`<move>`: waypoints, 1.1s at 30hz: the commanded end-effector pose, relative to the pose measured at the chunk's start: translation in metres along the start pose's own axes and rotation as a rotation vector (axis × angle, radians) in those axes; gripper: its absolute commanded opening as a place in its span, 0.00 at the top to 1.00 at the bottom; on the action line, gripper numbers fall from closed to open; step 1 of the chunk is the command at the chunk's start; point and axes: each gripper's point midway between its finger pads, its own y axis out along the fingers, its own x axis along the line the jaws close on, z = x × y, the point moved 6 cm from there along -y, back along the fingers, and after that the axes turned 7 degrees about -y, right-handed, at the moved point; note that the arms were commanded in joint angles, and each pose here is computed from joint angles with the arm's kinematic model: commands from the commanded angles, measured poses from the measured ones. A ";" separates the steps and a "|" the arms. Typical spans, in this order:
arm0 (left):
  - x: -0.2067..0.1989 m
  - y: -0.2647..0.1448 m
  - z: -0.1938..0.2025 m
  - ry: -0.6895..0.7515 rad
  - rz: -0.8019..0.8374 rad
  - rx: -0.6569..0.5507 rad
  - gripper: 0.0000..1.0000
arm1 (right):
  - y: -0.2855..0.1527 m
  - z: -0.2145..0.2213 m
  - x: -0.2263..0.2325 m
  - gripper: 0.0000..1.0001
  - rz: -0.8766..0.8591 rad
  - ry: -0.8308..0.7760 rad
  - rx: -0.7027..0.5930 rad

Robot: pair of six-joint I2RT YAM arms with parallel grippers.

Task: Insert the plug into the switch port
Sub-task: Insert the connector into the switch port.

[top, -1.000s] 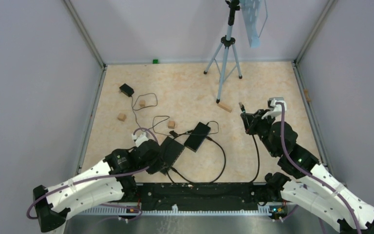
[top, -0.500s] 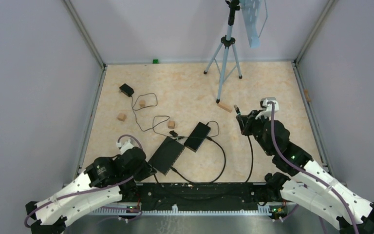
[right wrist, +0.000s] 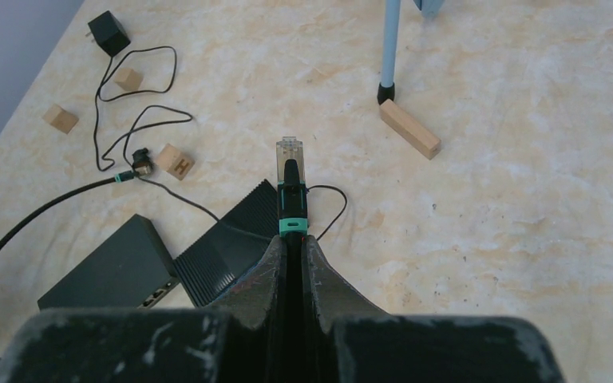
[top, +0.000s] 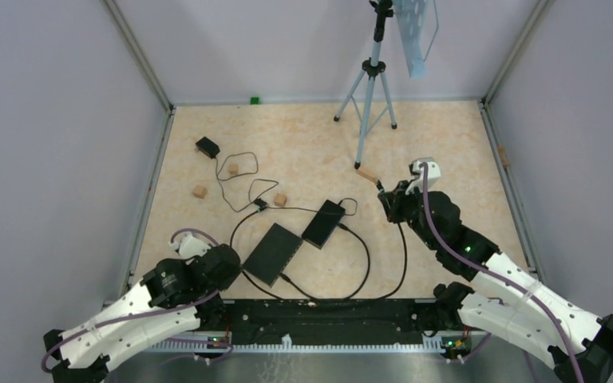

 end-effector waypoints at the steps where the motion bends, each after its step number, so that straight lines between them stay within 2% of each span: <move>1: 0.011 0.011 -0.005 -0.127 0.044 -0.033 0.84 | 0.000 -0.015 0.009 1.00 -0.052 0.029 -0.065; 4: 0.010 0.016 0.004 -0.096 0.064 0.010 0.65 | 0.001 -0.011 0.007 1.00 -0.042 0.013 -0.053; 8: 0.013 0.028 0.022 -0.017 -0.005 0.078 0.40 | 0.002 -0.008 0.007 1.00 -0.043 -0.005 -0.035; 11: 0.012 0.029 0.026 0.015 -0.043 0.089 0.26 | 0.002 -0.005 0.007 1.00 -0.050 -0.018 -0.023; 13: 0.008 0.024 0.021 0.030 -0.039 0.061 0.20 | 0.003 0.000 0.008 1.00 -0.069 -0.057 -0.011; 16: -0.005 0.014 0.007 0.060 0.016 -0.013 0.18 | 0.006 0.011 0.008 1.00 -0.115 -0.154 0.016; 20: -0.044 0.003 -0.010 0.182 0.212 -0.144 0.10 | 0.008 0.029 0.014 1.00 -0.245 -0.307 0.048; 22: -0.074 -0.005 -0.008 0.284 0.358 -0.166 0.11 | 0.007 0.037 0.021 1.00 -0.356 -0.385 0.049; 26: -0.116 -0.010 0.012 0.516 0.583 -0.130 0.27 | 0.005 0.053 0.035 1.00 -0.555 -0.491 0.043; 31: -0.141 0.004 0.051 0.694 0.717 0.018 0.32 | 0.010 0.071 0.041 1.00 -0.625 -0.497 0.102; 33: -0.146 0.017 0.067 0.755 0.749 0.081 0.38 | 0.016 0.075 0.042 1.00 -0.621 -0.488 0.117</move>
